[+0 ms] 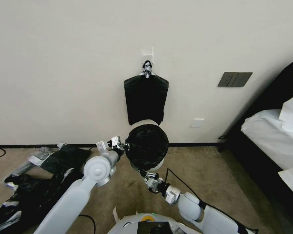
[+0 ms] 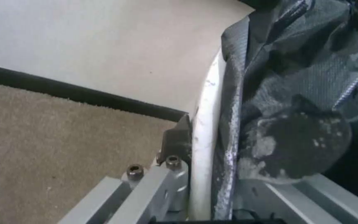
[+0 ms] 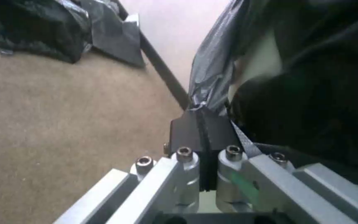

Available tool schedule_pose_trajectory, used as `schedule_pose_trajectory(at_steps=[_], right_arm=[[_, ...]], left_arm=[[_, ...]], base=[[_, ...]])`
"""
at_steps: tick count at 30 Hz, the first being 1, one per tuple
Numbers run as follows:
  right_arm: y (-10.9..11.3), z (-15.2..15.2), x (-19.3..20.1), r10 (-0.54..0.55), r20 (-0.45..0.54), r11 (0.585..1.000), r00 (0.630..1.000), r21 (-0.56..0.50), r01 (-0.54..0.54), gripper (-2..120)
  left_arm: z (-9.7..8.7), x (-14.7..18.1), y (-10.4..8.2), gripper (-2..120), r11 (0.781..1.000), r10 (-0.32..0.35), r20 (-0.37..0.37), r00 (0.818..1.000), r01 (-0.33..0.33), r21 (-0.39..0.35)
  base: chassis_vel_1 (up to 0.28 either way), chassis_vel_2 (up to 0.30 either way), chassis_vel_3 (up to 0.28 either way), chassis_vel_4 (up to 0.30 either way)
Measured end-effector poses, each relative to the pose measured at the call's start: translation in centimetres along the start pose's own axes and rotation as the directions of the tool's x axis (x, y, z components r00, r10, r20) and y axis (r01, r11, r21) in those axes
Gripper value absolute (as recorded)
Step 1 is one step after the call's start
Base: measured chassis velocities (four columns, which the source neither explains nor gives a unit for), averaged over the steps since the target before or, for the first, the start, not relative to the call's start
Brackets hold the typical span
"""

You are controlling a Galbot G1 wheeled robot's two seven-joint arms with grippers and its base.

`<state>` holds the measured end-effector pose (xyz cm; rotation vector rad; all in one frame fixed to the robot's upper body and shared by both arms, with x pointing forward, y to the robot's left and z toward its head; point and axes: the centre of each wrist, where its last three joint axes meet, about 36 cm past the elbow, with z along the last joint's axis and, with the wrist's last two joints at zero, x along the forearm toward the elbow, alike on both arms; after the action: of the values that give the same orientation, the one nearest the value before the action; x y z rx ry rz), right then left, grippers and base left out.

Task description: Place a trash bag onto the trash bin.

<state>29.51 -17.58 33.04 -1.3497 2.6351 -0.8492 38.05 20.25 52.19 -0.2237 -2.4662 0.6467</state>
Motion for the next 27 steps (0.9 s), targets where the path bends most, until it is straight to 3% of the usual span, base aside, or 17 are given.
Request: schedule_pose_trajectory(at_steps=[15, 27], right_arm=[[2.5, 0.5, -0.9, 0.007, -0.072, 0.983, 0.997, -0.181, -0.020, 0], [3.1, 0.1, -1.4, 0.024, -0.082, 0.971, 0.996, -0.236, -0.043, 0]], left_arm=[[0.6, 0.0, -0.1, 2, 1.000, -0.004, -0.018, 1.000, 0.004, 0.006], [0.8, 0.1, 0.2, 2, 1.000, -0.015, -0.018, 1.000, 0.015, -0.008]], base=[[0.000, 0.000, 0.000, 0.000], [0.000, 0.000, 0.000, 0.000]])
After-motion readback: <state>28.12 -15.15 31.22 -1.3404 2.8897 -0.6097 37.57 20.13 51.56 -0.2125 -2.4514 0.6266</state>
